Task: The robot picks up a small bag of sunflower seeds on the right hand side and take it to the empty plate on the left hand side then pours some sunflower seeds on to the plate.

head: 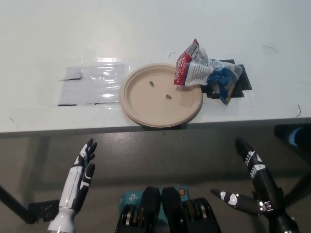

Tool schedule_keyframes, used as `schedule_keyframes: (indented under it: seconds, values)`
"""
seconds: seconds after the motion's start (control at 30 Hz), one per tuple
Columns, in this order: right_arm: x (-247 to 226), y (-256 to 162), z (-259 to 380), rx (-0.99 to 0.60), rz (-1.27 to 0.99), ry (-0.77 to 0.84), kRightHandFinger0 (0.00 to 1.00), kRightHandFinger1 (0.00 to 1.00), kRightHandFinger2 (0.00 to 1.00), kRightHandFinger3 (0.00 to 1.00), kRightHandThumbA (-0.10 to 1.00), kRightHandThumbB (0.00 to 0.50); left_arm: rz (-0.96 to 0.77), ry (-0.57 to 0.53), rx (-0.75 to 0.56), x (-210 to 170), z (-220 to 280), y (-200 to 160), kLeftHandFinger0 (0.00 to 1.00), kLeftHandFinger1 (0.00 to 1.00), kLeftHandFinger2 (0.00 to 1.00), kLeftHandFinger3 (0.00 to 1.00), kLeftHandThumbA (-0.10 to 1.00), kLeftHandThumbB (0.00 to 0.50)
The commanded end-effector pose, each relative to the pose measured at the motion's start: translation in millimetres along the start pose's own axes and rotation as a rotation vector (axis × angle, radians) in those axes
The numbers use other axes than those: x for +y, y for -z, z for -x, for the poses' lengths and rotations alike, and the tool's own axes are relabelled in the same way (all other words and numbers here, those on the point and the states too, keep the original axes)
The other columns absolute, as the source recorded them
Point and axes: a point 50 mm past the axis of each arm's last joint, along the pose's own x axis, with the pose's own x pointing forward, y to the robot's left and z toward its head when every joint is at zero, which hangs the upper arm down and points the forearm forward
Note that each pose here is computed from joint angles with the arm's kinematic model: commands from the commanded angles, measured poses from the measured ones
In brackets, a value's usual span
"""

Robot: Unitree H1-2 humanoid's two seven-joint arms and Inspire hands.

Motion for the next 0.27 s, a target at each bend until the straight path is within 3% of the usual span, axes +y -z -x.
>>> schedule_keyframes:
  seconds: [0.0, 0.23]
  values:
    - [1.3, -7.1, -2.4, -0.070, 0.021, 0.019, 1.00, 1.00, 1.00, 1.00, 1.00, 0.261, -0.020, 0.008, -0.072, 5.7, -3.8, -11.1, 1.00, 1.00, 1.00, 1.00, 1.00, 0.455]
    - [2.7, -6.8, -0.8, -0.071, 0.035, 0.018, 1.00, 1.00, 1.00, 1.00, 1.00, 0.240, -0.026, 0.015, -0.067, 5.2, -2.9, -12.1, 1.00, 1.00, 1.00, 1.00, 1.00, 0.445]
